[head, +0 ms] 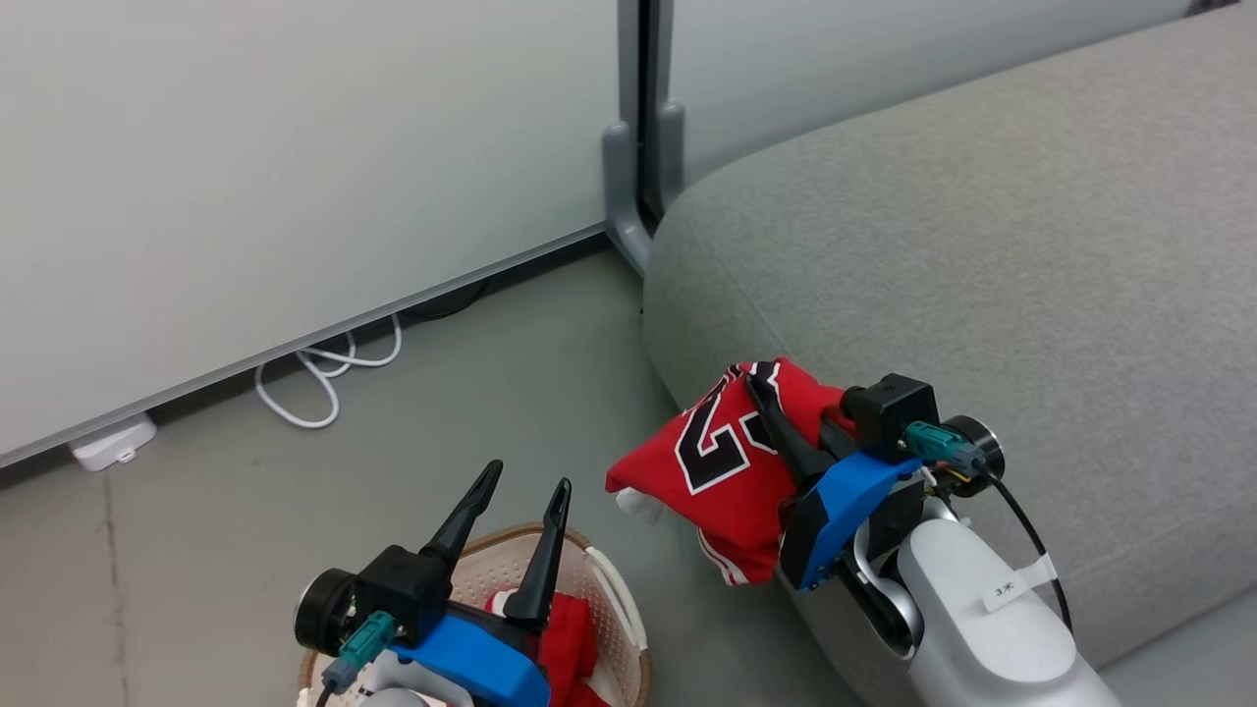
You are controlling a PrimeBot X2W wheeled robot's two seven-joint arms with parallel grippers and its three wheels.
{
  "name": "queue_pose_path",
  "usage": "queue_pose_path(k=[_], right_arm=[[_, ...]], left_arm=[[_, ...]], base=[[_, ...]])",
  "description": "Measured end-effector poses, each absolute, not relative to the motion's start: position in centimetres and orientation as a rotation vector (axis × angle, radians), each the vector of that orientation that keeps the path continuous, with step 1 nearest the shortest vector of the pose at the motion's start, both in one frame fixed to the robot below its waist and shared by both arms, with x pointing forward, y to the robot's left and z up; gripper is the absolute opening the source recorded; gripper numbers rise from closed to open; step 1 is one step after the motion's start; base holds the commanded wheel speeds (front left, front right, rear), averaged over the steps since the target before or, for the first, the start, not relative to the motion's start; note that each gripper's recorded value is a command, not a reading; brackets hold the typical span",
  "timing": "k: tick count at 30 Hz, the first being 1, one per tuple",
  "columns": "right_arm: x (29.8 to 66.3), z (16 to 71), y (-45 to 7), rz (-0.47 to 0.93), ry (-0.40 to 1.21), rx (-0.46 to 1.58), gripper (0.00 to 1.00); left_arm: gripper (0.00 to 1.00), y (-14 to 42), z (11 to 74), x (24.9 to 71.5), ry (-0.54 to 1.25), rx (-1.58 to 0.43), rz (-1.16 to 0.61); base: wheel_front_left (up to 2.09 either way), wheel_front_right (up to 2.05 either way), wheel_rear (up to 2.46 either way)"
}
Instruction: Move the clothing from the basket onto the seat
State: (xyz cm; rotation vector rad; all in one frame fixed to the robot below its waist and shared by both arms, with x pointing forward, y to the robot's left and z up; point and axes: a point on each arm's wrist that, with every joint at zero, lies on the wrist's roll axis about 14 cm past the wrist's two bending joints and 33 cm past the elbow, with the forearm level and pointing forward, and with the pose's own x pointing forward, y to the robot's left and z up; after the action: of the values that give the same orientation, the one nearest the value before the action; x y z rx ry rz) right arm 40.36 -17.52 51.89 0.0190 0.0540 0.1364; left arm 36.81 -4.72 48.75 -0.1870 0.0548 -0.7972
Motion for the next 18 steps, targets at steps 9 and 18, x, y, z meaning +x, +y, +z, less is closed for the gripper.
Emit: queue_pose_path(k=[9, 18], right_arm=[[38.0, 52.0, -22.7, -0.01, 0.051, 0.018, 0.0], [36.2, 51.1, -25.7, -0.109, 0.071, 0.03, 0.0]], left_arm=[[1.0, -9.5, 48.3, 36.4, 0.074, -0.186, -0.947], [1.0, -12.3, 47.7, 35.8, 0.092, -0.189, -1.04]], base=[[0.0, 0.0, 0.0], [0.0, 0.0, 0.0]])
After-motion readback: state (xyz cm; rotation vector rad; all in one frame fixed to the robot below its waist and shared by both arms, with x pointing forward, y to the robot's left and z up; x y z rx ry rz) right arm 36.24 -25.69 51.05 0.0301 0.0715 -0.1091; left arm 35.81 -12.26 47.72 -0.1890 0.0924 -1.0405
